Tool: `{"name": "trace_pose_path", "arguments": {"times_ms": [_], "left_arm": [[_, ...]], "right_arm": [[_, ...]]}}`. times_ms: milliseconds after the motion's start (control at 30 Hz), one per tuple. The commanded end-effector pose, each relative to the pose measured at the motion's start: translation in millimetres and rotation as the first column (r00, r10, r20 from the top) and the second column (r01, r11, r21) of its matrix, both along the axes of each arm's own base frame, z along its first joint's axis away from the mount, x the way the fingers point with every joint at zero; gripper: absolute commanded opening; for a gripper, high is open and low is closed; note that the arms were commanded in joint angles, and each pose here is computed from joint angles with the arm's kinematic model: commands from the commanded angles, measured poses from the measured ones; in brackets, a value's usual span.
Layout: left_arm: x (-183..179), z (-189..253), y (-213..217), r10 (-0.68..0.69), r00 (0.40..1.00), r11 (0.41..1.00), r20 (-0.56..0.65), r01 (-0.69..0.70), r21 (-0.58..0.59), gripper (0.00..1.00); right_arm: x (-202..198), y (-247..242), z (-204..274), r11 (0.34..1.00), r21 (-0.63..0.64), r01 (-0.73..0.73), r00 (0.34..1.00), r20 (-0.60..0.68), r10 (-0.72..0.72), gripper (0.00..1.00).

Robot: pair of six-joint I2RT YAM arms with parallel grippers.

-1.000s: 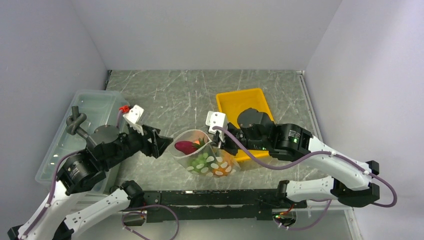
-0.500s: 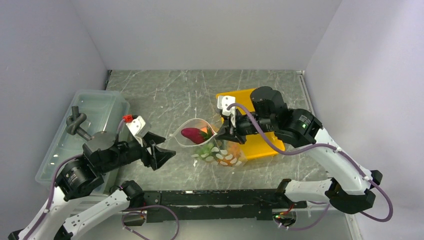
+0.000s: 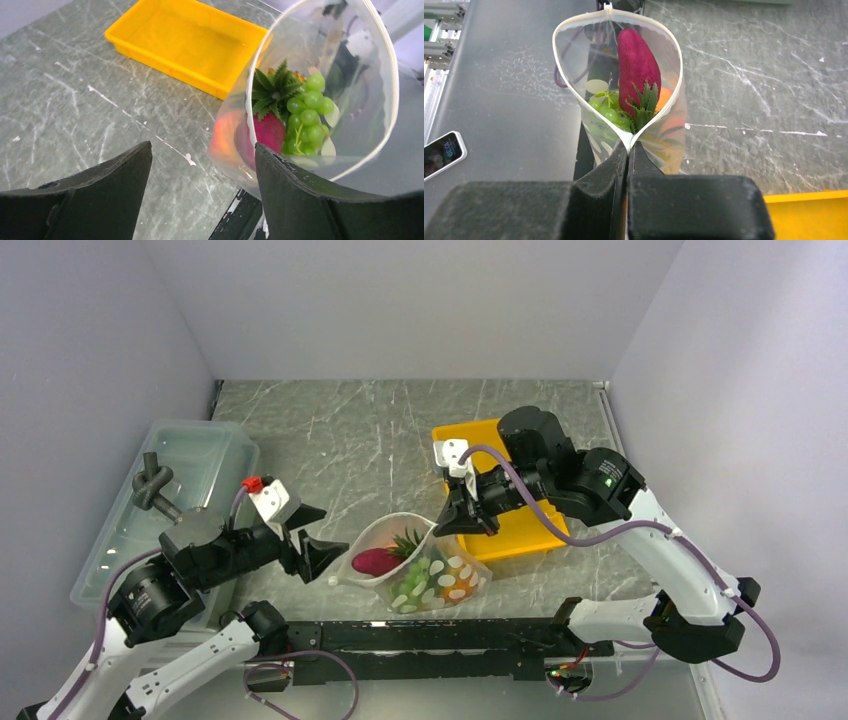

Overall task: Place the food in the zip-top bag and seal the zipper
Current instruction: Adjust the zipper on the food storage bag.

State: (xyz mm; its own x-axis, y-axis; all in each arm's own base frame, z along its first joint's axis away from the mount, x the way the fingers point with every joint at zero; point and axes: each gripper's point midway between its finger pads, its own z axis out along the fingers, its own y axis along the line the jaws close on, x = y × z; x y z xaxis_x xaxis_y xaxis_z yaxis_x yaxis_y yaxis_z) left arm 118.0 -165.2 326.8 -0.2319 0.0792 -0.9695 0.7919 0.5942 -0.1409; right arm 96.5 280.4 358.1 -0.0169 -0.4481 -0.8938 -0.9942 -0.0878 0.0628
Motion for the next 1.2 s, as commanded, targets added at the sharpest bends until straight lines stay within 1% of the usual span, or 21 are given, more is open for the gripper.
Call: {"name": "trace_pose_path", "arguments": {"times_ms": [0, 133, 300, 400, 567, 833, 900, 967, 1167], "left_arm": [[-23.6, 3.3, -10.5, -0.176, 0.983, 0.984, 0.055, 0.176, 0.019, 0.79], [-43.5, 11.2, -14.9, -0.273, 0.961, 0.962, 0.041, 0.274, -0.003, 0.81], [-66.9, 14.6, -22.6, -0.404, 0.915, 0.915, -0.009, 0.404, -0.017, 0.85], [-65.1, 8.7, -27.5, -0.422, 0.906, 0.906, -0.033, 0.422, -0.004, 0.85], [-60.8, 5.7, -34.9, -0.442, 0.896, 0.897, -0.034, 0.443, 0.004, 0.86], [-46.3, 0.7, -38.3, -0.401, 0.915, 0.915, -0.035, 0.402, 0.031, 0.86], [-47.5, 1.9, -40.3, -0.413, 0.910, 0.910, -0.032, 0.414, 0.024, 0.86], [-50.2, 0.7, -43.2, -0.438, 0.898, 0.898, -0.044, 0.439, 0.019, 0.84], [-56.3, -5.2, -52.6, -0.504, 0.858, 0.862, -0.100, 0.507, 0.012, 0.71]], "right_arm": [[-10.7, -1.8, 38.8, 0.990, 0.119, -0.072, 0.995, 0.082, 0.062, 0.00], [-8.5, -2.3, 42.7, 0.991, 0.116, -0.061, 0.995, 0.090, 0.051, 0.00], [-8.2, -1.1, 45.0, 0.990, 0.116, -0.075, 0.993, 0.100, 0.063, 0.00], [-9.1, -0.9, 47.0, 0.990, 0.116, -0.083, 0.992, 0.101, 0.072, 0.00], [-9.3, 0.1, 52.2, 0.988, 0.122, -0.093, 0.991, 0.109, 0.080, 0.00], [-11.5, 1.5, 55.2, 0.985, 0.126, -0.115, 0.989, 0.107, 0.101, 0.00], [-11.5, 2.3, 55.4, 0.985, 0.134, -0.113, 0.989, 0.107, 0.099, 0.00], [-8.9, 3.8, 57.4, 0.984, 0.145, -0.102, 0.990, 0.113, 0.086, 0.00], [-4.1, 7.9, 69.3, 0.981, 0.179, -0.077, 0.991, 0.123, 0.056, 0.00]]}}
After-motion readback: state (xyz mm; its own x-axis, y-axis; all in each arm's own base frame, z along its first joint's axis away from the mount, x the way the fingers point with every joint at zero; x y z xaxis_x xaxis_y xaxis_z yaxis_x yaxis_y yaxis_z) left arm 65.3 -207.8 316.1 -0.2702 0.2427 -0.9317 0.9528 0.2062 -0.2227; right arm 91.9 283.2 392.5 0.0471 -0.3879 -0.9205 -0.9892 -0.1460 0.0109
